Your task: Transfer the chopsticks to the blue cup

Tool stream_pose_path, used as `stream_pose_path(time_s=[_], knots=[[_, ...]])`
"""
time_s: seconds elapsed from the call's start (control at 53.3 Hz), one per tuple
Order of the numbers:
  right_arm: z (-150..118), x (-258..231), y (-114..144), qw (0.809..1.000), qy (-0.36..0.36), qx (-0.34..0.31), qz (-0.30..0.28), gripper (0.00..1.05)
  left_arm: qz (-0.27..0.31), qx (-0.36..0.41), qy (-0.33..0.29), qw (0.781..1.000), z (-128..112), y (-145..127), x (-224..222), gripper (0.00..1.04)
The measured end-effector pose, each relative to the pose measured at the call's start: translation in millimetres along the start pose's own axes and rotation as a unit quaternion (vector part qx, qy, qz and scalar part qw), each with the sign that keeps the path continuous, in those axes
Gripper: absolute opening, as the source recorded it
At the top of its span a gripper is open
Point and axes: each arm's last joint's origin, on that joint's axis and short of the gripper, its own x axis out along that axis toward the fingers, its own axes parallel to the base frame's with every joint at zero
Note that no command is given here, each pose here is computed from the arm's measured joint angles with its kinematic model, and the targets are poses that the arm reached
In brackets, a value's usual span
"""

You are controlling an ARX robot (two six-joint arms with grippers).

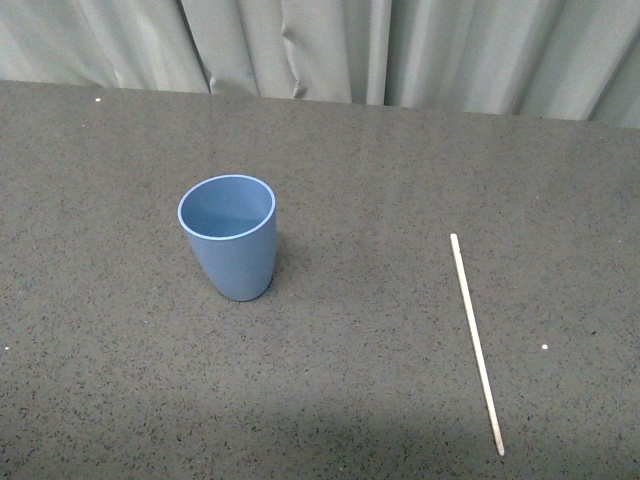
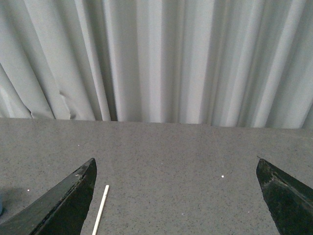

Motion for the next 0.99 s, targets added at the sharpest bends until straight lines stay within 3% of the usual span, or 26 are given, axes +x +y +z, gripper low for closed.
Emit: stream_pose_path(time_s=[0.995], knots=[[0.0, 0.0, 0.0, 1.000, 0.000, 0.000, 0.000, 0.95, 0.000, 0.000, 0.000, 1.000, 0.0, 0.0, 0.0, 0.98]])
